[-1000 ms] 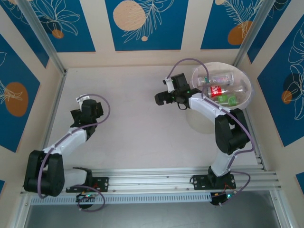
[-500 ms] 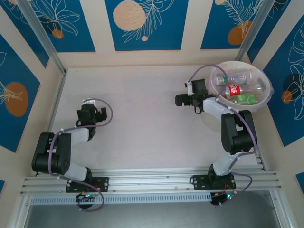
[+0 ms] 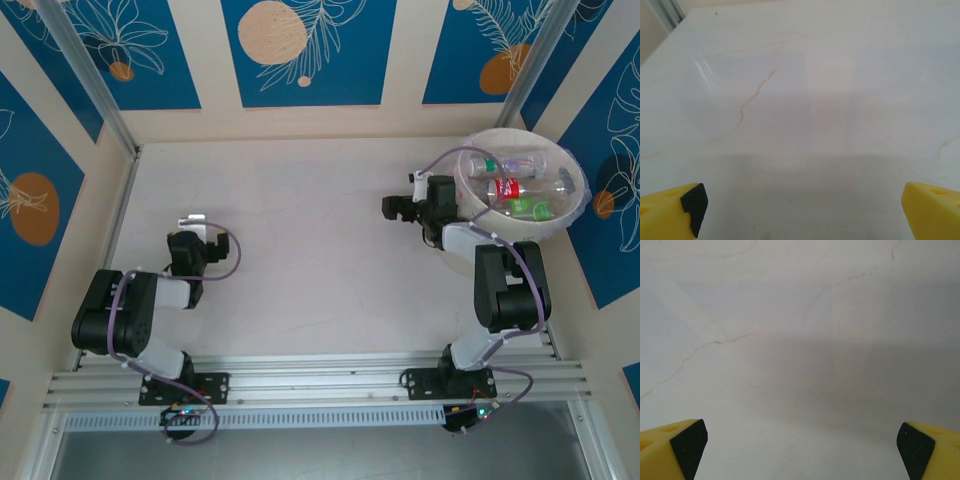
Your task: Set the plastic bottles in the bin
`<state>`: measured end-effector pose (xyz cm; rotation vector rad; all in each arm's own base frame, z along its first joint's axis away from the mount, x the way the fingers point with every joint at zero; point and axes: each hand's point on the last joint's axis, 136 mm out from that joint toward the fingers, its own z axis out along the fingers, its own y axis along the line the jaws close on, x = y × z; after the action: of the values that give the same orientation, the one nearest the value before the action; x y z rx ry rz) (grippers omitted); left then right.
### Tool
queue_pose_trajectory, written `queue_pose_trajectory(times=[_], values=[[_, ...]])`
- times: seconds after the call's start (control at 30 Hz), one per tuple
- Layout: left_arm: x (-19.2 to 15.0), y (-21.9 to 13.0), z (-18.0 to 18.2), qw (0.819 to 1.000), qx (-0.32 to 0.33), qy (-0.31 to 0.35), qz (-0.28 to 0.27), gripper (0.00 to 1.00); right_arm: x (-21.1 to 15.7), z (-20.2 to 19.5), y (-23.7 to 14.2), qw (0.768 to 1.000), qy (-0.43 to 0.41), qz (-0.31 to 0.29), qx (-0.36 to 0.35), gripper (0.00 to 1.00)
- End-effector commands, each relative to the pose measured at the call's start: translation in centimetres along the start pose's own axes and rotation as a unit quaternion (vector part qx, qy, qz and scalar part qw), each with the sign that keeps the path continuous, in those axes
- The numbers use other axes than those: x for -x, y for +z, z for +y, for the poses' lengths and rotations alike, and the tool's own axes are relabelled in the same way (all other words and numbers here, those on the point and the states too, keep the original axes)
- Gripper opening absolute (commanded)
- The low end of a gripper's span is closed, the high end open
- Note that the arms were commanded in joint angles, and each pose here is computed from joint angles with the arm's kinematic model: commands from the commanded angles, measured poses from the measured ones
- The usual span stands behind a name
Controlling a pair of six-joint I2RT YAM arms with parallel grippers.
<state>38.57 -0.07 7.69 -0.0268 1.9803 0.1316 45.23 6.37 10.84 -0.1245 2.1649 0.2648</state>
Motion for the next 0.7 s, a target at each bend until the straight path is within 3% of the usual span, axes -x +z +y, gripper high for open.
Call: queue_pose_trajectory(times=[0.0, 0.1, 0.2, 0.3, 0.47, 0.67], values=[[1.5, -0.1, 0.3, 1.000, 0.011, 0.002, -0.029, 1.00, 2.9, -0.3, -1.2, 0.996, -0.013, -0.084, -0.008, 1.00], [1.5, -0.1, 0.3, 0.999, 0.011, 0.002, -0.030, 1.00, 2.8, -1.0, -1.8, 0.997, 0.022, -0.061, -0.034, 1.00], [1.4, -0.1, 0.3, 1.000, 0.011, 0.002, -0.030, 1.00, 1.8, -1.5, -1.7, 0.997, 0.003, 0.016, -0.077, 1.00], [1.4, -0.1, 0.2, 1.000, 0.010, 0.002, -0.029, 1.00, -0.7, -2.0, -1.4, 0.995, -0.006, 0.052, -0.082, 1.00], [1.4, -0.1, 0.2, 1.000, 0.010, 0.002, -0.029, 1.00, -3.3, -2.2, -1.0, 0.999, -0.004, 0.017, -0.051, 1.00], [1.5, -0.1, 0.3, 0.999, 0.011, 0.002, -0.030, 1.00, -2.8, -2.2, -2.7, 0.999, 0.026, -0.028, 0.001, 1.00]])
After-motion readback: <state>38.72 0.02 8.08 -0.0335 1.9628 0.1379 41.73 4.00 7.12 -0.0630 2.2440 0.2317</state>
